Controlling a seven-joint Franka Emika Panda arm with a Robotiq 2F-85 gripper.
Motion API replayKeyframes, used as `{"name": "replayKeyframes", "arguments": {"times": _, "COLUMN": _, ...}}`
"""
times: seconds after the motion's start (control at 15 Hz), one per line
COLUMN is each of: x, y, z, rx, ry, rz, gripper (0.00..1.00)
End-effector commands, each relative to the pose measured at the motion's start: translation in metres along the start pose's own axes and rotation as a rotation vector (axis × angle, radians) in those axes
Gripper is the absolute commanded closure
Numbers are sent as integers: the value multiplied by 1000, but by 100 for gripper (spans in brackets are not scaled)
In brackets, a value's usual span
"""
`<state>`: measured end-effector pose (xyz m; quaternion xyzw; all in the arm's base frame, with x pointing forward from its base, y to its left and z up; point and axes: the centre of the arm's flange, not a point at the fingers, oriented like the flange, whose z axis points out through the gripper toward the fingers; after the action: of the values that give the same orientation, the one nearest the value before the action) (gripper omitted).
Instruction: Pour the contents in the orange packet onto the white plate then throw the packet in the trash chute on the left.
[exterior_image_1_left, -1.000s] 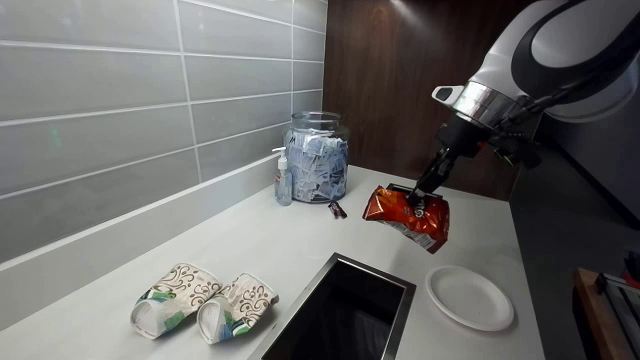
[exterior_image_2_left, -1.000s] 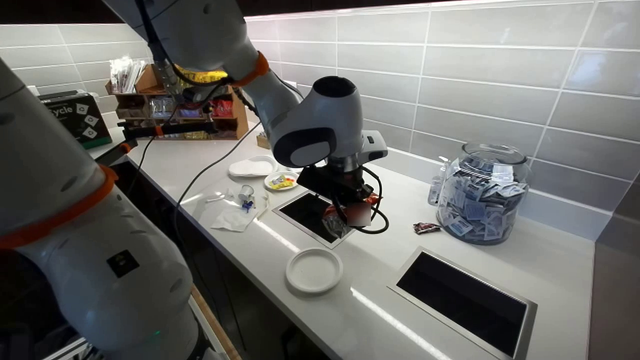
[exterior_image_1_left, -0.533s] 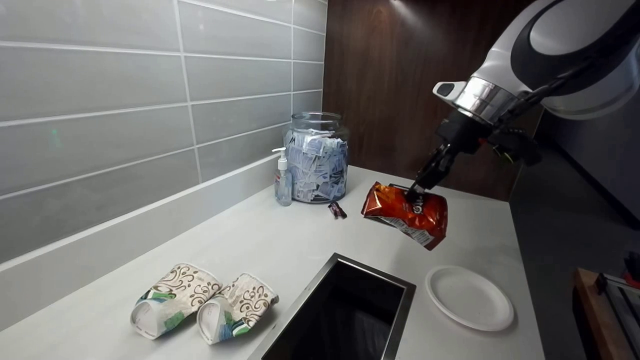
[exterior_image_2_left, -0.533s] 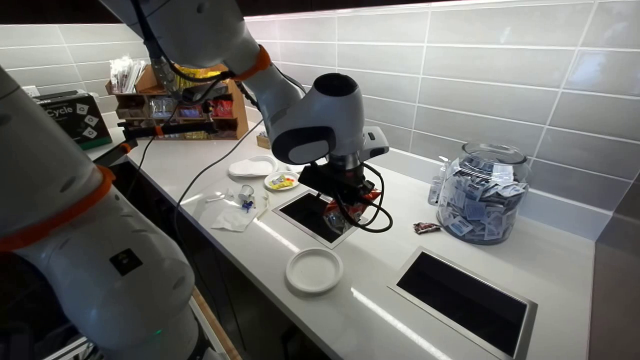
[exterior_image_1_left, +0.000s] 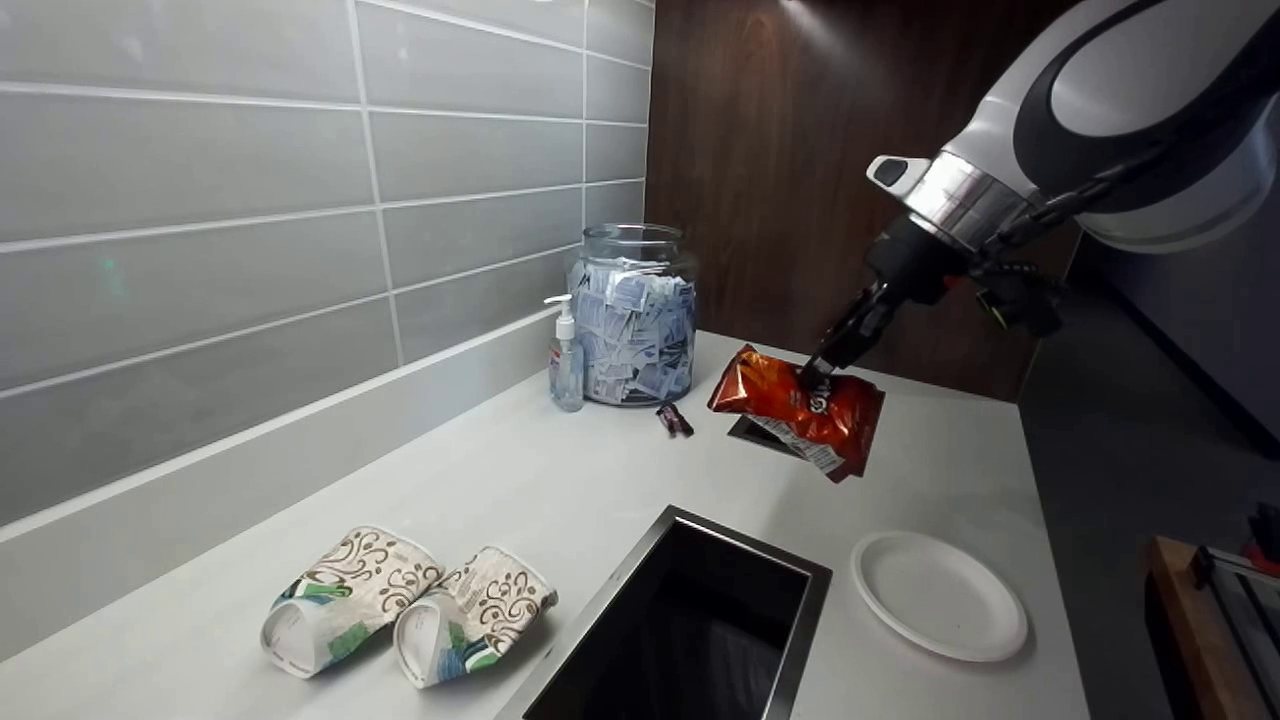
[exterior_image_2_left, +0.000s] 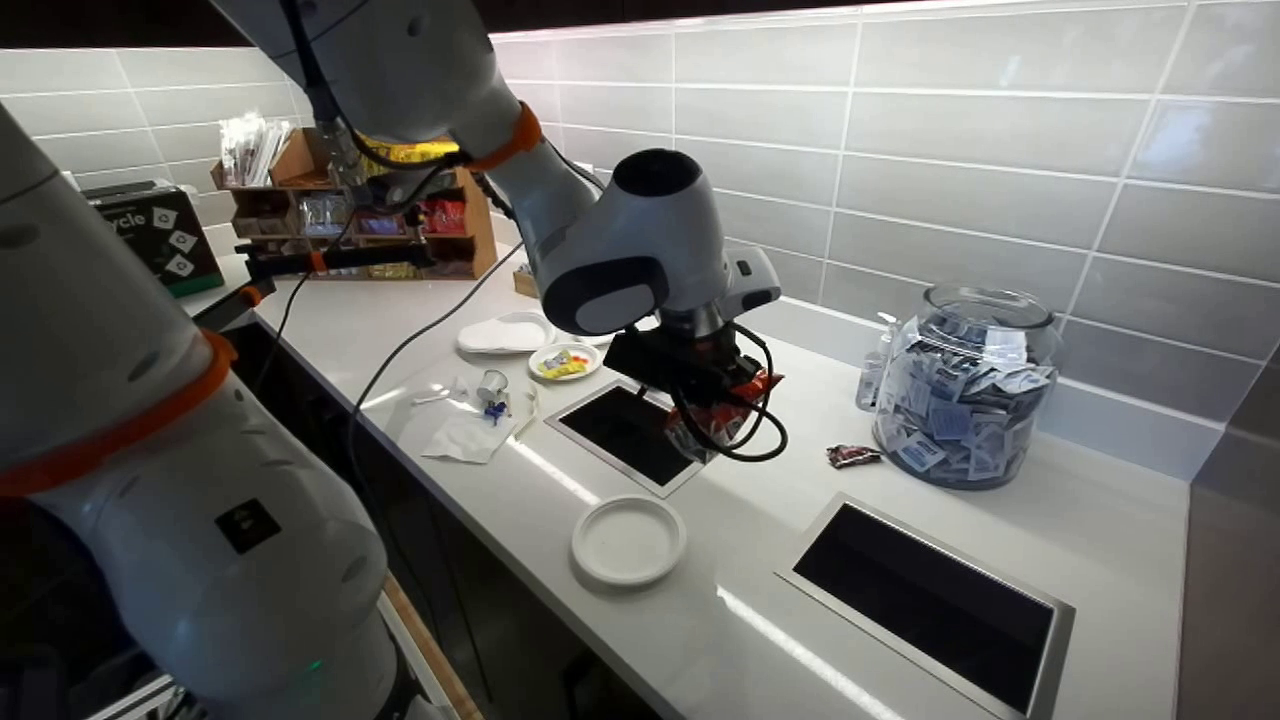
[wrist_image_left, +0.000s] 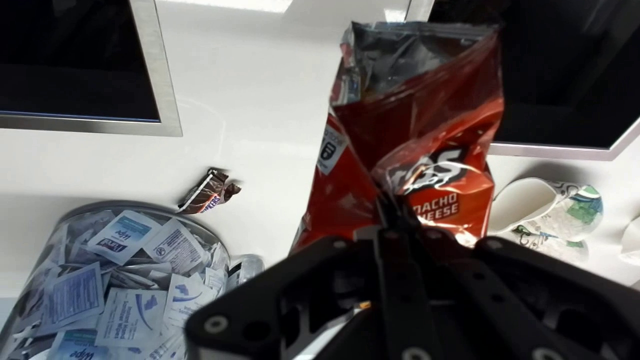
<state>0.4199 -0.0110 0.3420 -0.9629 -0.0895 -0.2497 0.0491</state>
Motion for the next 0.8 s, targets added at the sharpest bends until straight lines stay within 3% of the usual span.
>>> {"name": "replayKeyframes", "arguments": {"times": 0.0, "x": -15, "y": -7, "z": -5, "rx": -42, "ry": -1, "rz": 33, "gripper": 100}}
{"name": "replayKeyframes", "arguments": {"times": 0.47, "x": -14, "y": -15, "z": -6, "rx": -169, "ry": -121, "rz": 42, "gripper": 100}}
{"name": "replayKeyframes", "arguments": {"times": 0.73, "x": -15, "y": -16, "z": -15, "rx": -162, "ry": -198, "rz": 71, "gripper": 100}}
